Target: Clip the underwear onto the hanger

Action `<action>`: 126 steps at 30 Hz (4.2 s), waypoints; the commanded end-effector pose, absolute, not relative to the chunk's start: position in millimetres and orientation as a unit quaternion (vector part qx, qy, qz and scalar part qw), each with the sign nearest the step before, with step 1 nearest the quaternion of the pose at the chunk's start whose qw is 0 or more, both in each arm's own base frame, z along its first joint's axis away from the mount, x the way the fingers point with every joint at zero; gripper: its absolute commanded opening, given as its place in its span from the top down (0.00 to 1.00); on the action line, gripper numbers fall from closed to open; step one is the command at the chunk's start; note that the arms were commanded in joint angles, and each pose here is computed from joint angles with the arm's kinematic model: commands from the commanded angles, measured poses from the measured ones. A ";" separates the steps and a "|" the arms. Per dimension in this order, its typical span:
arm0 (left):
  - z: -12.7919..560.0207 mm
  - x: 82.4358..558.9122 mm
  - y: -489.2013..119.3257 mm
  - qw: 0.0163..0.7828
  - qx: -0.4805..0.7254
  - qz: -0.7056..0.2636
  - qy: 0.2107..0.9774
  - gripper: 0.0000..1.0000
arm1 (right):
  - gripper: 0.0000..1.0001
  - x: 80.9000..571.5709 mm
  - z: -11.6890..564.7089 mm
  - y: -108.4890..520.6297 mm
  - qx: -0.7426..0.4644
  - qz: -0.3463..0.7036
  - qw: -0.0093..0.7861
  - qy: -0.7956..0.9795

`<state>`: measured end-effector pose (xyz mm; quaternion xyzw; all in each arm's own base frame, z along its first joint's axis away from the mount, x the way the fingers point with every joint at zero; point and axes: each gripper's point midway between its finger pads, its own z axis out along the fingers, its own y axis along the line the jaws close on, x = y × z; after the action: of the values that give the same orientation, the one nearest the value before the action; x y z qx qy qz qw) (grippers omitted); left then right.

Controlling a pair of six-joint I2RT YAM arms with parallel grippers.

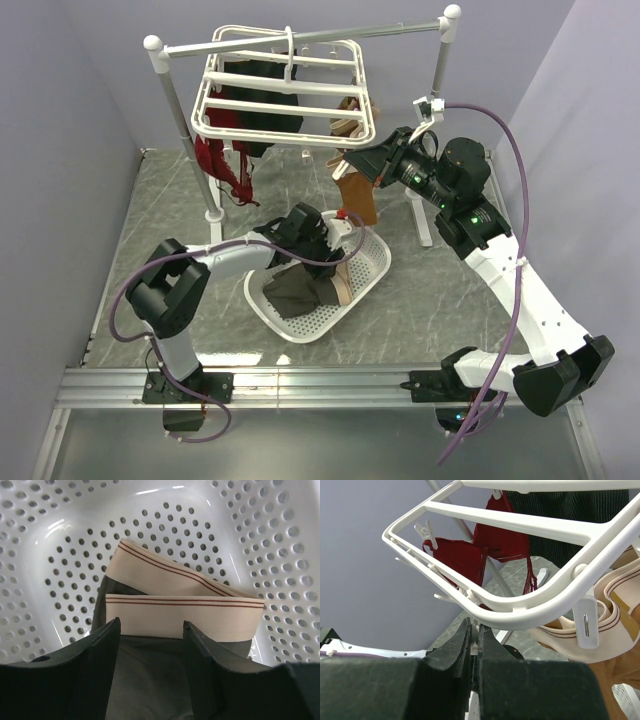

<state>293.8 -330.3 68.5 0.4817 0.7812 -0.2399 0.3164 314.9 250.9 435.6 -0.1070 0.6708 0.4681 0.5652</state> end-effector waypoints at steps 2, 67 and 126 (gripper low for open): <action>62.2 286.3 -329.0 0.295 0.470 -0.255 0.792 0.42 | 1.00 312.7 447.6 249.6 -0.114 0.472 0.572 0.661; 225.3 284.5 -316.8 0.552 0.407 -0.297 0.665 1.00 | 1.00 315.6 451.2 246.2 -0.109 0.472 0.578 0.656; 448.7 274.8 -280.9 0.649 0.184 -0.506 0.537 1.00 | 1.00 303.2 460.9 260.0 -0.137 0.527 0.561 0.624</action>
<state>282.2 -283.2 413.3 0.1800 0.5792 -0.4813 0.6329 308.1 259.7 451.4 -0.1158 0.6418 0.5220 0.5497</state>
